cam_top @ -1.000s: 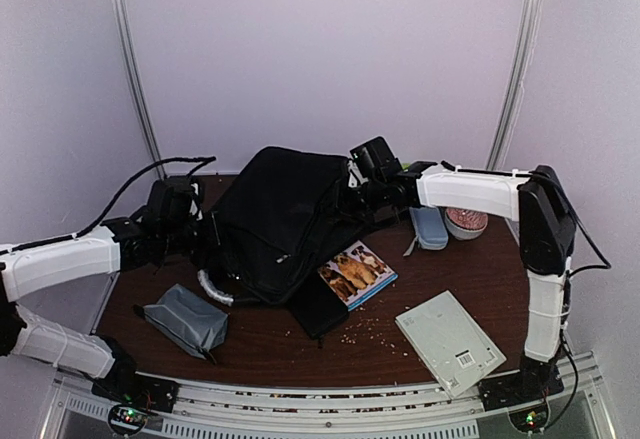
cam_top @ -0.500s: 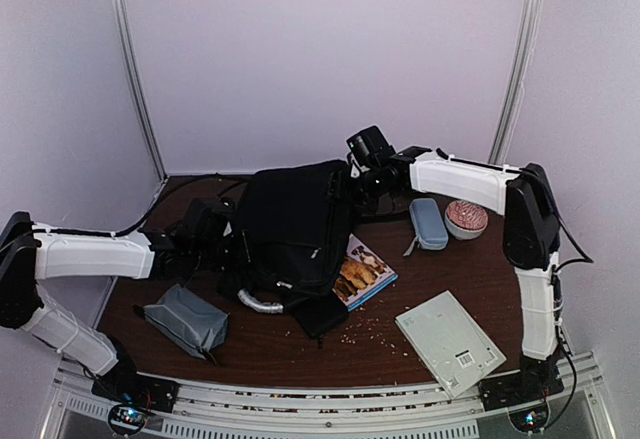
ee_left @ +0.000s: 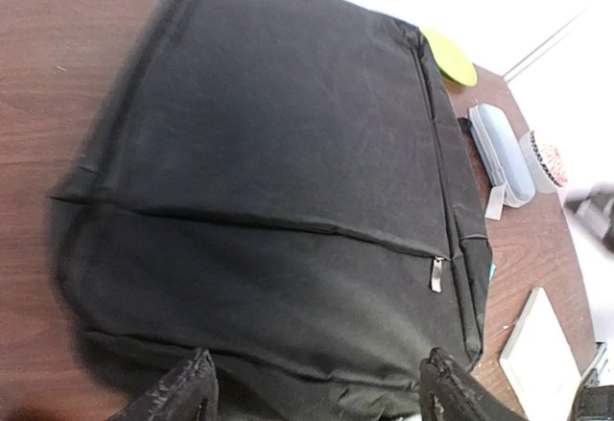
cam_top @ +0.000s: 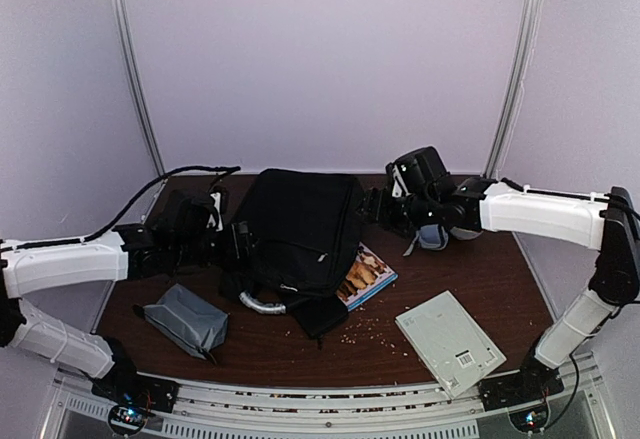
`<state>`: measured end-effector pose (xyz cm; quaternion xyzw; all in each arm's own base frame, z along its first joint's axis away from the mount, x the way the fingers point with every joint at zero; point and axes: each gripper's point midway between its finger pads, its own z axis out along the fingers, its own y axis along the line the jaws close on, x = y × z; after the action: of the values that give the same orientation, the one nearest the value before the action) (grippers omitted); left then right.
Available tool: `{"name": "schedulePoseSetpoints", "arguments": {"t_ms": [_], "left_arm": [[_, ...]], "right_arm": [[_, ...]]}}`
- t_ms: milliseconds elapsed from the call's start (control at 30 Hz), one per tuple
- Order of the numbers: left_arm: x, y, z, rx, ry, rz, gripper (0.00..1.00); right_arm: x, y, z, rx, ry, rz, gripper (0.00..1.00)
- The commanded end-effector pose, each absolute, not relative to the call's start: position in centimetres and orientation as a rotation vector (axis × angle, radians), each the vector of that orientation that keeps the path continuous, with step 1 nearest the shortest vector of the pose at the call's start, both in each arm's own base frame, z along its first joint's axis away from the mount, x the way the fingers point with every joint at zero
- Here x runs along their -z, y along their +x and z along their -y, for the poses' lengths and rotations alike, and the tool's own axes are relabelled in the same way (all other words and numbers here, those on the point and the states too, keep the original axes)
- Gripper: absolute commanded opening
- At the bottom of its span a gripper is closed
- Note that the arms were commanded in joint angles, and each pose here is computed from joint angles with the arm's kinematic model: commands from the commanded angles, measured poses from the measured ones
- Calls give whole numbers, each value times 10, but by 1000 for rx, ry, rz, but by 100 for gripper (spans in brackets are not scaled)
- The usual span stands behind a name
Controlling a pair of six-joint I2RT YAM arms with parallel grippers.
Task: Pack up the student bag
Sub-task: Unzip the student bag at the center of the board.
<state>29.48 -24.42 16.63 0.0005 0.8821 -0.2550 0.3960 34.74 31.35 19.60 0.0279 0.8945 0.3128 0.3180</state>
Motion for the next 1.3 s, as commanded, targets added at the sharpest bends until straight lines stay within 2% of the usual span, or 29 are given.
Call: {"name": "schedulePoseSetpoints", "arguments": {"t_ms": [0,133,233,533,767,1133,1267], "left_arm": [[-173,281,204,482,5,-2223,75],[-171,276,192,419,34,-2224,73],[-160,278,203,435,70,-2259,66],[-98,279,221,471,61,-2379,22],[-90,276,219,475,79,-2372,1],[-98,270,226,575,100,-2324,0],[-102,269,228,599,107,-2313,0]], "right_arm": [[-181,301,-361,-1045,17,-2379,72],[-151,286,-376,-1094,53,-2419,66],[-142,280,-385,-1134,71,-2428,60],[-151,264,-388,-1138,91,-2409,57],[-129,252,-395,-1180,166,-2462,58],[-103,255,-406,-1217,274,-2507,58],[-100,257,-409,-1247,300,-2501,54]]}}
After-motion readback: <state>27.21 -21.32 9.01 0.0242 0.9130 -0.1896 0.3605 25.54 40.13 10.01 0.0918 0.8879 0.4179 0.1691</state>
